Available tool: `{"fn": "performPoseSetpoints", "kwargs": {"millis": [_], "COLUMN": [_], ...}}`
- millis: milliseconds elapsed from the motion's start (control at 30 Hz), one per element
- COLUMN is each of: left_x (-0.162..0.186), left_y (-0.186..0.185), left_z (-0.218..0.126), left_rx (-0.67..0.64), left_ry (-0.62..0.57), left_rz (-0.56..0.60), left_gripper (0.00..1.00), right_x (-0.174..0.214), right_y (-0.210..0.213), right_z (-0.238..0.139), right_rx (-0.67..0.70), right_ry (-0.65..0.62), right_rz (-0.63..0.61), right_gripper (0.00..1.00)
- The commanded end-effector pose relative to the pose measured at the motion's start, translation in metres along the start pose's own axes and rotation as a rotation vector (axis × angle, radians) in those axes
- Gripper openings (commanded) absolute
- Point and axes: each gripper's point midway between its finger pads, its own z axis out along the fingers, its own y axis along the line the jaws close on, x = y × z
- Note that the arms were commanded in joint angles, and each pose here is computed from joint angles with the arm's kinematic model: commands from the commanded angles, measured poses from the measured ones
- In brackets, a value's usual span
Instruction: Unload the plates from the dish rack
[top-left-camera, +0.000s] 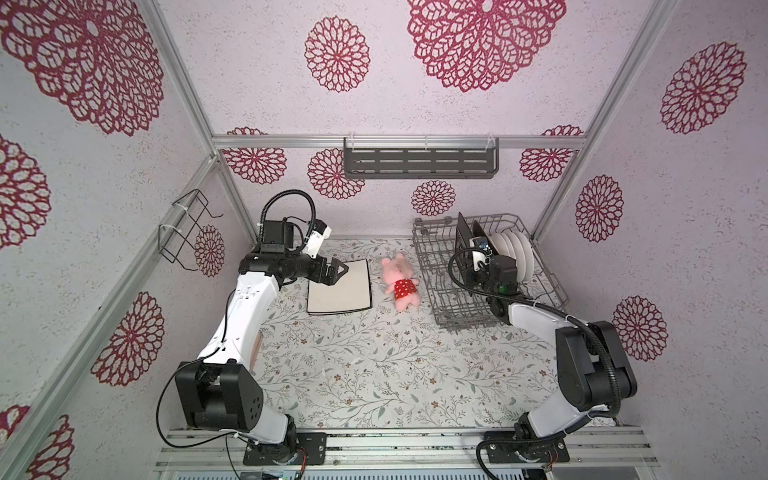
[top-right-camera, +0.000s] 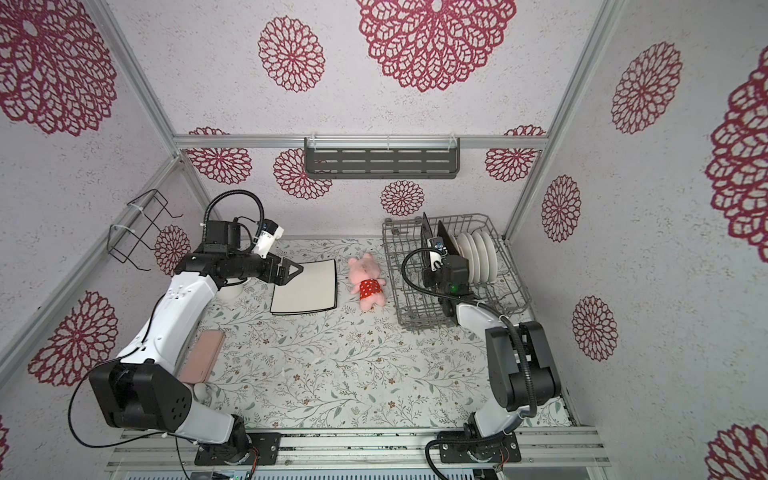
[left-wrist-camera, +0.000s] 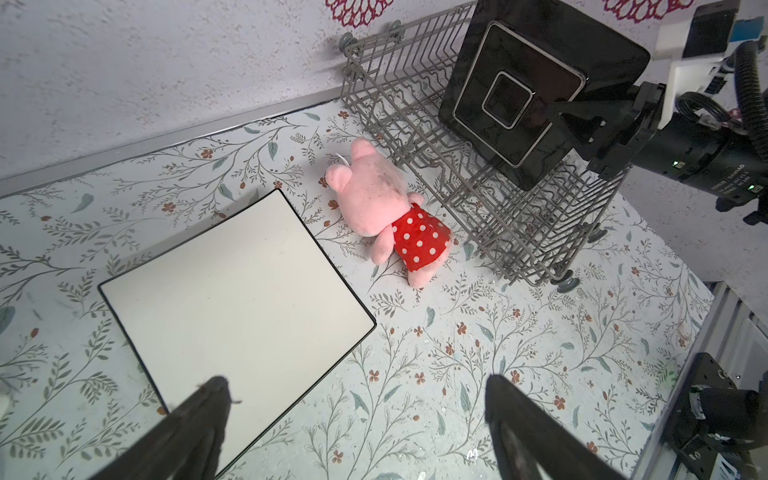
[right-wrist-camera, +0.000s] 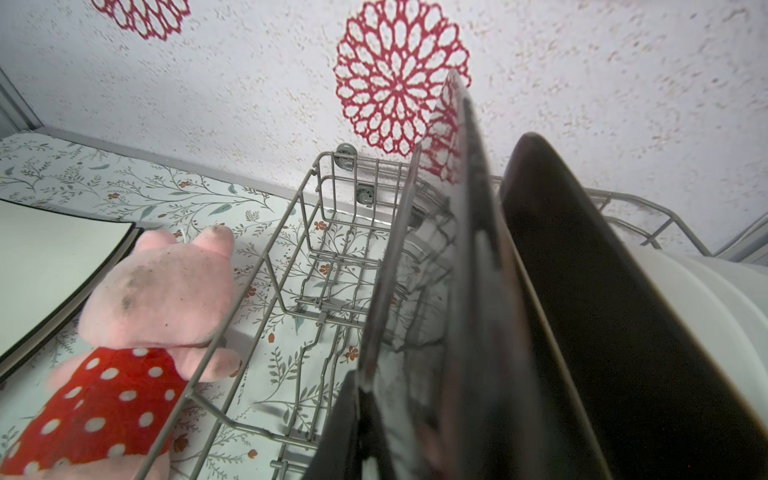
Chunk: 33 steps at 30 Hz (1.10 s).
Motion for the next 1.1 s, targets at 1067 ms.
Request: {"fn": "performPoseSetpoints", "kwargs": {"millis": [1067], "left_x": [-0.074], "left_y": [-0.066], "left_z": [-0.060], "left_rx": [0.299], "left_ry": [-0.244], "left_rz": [-0.272], "left_gripper": [0.98], "right_x": [-0.215], "right_y": [0.163], "right_z": [-0.127], "right_rx": [0.033], "right_ry": [-0.600], "right_rz": [-0.591], "right_gripper": [0.00]}}
